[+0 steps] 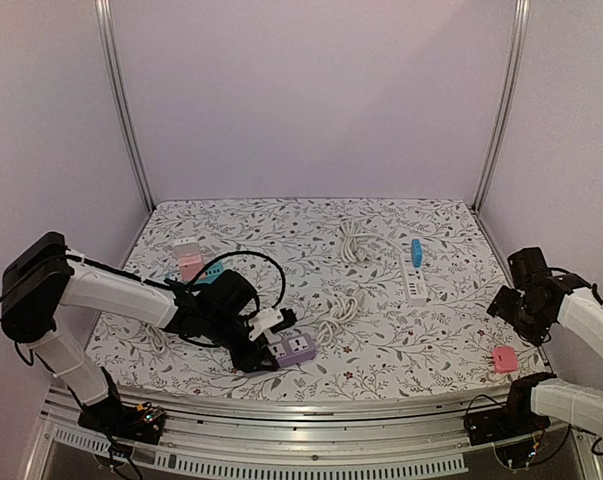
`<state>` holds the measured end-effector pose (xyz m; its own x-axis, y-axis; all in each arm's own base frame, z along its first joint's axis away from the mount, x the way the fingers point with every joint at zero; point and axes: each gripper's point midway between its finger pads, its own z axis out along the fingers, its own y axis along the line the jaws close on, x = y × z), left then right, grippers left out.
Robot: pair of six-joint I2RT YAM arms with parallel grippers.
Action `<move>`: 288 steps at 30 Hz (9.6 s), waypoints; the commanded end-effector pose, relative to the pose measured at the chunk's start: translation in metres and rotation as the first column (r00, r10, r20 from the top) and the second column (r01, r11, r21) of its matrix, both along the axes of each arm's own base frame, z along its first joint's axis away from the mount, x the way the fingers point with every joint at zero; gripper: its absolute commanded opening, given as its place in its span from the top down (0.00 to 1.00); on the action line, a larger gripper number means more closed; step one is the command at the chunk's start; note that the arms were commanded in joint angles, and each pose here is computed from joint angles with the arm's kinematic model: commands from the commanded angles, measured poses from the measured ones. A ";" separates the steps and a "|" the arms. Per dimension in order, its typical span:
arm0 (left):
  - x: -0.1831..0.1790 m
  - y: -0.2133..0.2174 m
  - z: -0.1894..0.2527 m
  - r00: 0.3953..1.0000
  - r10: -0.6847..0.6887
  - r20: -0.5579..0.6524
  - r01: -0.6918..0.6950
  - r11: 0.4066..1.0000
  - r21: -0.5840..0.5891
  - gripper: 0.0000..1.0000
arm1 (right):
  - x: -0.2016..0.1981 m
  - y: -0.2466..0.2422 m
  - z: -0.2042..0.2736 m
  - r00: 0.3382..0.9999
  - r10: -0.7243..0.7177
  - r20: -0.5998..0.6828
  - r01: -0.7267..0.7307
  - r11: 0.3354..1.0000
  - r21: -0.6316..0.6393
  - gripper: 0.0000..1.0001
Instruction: Insert the plug
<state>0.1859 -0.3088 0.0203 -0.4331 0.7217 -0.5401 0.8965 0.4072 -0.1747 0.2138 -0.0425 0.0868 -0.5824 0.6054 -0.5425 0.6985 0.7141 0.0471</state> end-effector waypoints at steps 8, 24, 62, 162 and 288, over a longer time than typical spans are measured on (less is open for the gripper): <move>-0.018 -0.016 0.011 0.949 -0.288 0.127 0.298 0.953 -0.062 1.00 | -0.061 -0.002 -0.035 0.938 -0.345 0.005 0.334 0.910 0.246 0.01; -0.015 -0.022 0.051 0.934 -0.286 0.213 0.317 0.940 -0.128 0.01 | -0.066 -0.004 -0.052 0.810 -0.554 -0.193 0.584 0.791 0.182 0.01; -0.013 -0.019 0.069 0.891 -0.276 0.362 0.356 0.918 -0.176 0.01 | 0.048 0.080 -0.076 0.950 -0.229 -0.214 0.290 0.901 0.322 0.28; 0.042 -0.079 0.341 0.856 0.253 0.451 0.242 0.575 -0.782 0.66 | 0.018 0.432 0.289 0.240 0.720 0.651 -0.846 0.484 -0.223 0.87; -0.037 -0.014 0.078 0.866 -0.100 0.489 0.348 0.824 -0.447 1.00 | -0.036 0.501 0.028 -0.788 0.611 0.069 -0.593 -0.725 -0.352 1.00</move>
